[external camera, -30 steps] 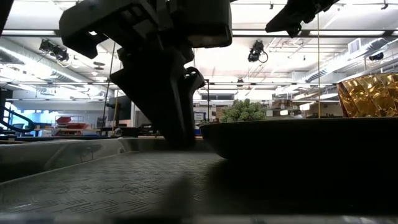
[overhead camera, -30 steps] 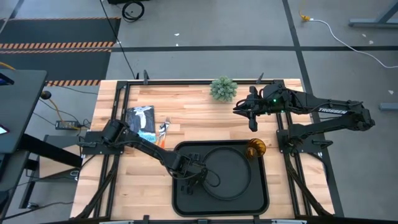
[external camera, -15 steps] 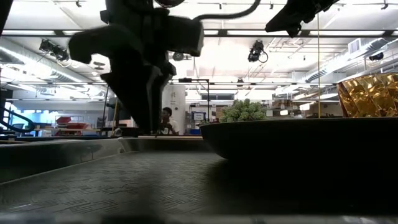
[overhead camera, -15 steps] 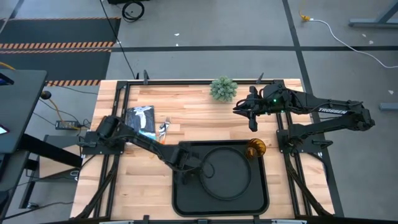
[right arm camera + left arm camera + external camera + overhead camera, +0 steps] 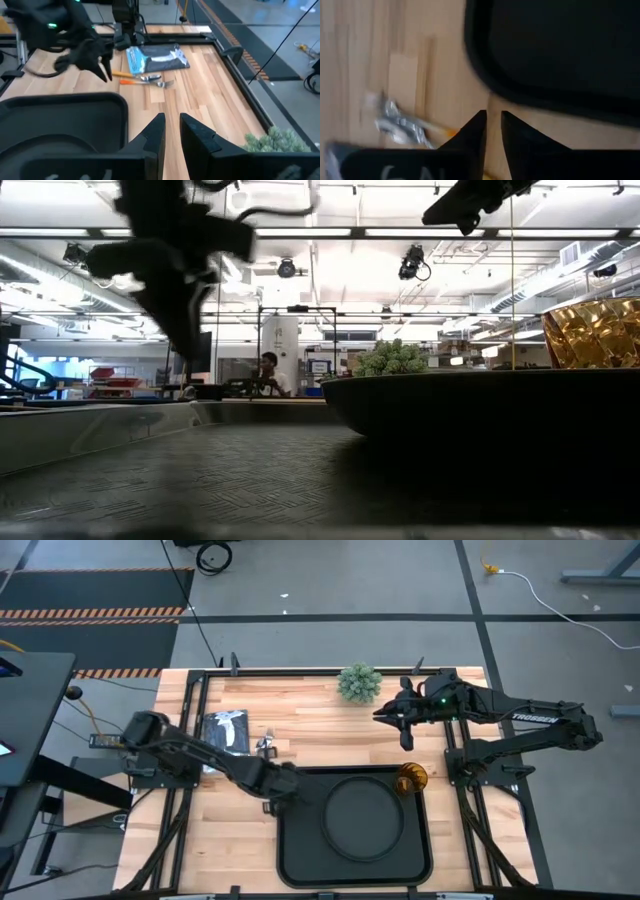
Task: Pick and place plate/cup/fork/spoon on tray
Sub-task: Put the orange fork to the left side of the black plate on the black serving tray
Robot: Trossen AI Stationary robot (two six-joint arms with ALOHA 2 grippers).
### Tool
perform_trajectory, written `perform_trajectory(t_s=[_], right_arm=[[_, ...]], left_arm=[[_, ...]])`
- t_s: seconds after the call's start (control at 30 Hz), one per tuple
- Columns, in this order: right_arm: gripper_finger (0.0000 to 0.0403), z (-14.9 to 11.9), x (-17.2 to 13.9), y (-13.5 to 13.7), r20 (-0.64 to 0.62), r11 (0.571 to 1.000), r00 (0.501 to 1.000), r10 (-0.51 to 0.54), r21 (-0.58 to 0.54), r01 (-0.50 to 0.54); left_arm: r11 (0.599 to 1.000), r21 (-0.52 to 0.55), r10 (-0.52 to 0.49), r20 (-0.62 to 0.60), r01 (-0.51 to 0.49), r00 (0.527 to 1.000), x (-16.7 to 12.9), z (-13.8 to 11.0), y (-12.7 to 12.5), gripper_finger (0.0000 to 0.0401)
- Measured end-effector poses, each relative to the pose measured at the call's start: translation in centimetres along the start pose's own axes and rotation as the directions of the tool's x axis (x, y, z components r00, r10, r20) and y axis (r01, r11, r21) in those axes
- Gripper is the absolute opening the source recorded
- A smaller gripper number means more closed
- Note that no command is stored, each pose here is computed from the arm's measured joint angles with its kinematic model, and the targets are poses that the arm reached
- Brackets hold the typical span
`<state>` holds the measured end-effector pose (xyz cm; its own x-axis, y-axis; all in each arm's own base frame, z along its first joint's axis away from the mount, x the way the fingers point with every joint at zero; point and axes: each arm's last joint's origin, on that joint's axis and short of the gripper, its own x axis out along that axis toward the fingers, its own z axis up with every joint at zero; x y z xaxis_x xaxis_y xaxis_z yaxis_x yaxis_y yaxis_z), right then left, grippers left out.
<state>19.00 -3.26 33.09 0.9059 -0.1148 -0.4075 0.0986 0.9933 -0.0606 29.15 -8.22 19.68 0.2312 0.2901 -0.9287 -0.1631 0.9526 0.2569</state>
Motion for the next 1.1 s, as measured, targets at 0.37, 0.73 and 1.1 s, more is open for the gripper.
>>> perform_trajectory(t_s=[0.37,0.73,1.1], right_arm=[[0.0064,0.2,0.0,0.0,0.024,1.000,1.000,0.007,-0.012,-0.007],[0.0064,0.4,0.0,0.0,0.046,0.999,0.999,0.008,-0.032,-0.006],[0.0064,0.4,1.7,0.0,0.030,0.998,0.998,0.047,-0.049,-0.045]], left_arm=[[0.838,-0.546,-0.022,-0.038,-0.002,0.999,3.6,-5.4,6.2,0.0055],[0.793,-0.609,0.016,0.015,-0.003,1.000,4.6,-3.4,11.9,0.0125],[0.808,-0.558,-0.155,0.110,0.190,0.982,6.5,-3.5,21.2,0.0110]])
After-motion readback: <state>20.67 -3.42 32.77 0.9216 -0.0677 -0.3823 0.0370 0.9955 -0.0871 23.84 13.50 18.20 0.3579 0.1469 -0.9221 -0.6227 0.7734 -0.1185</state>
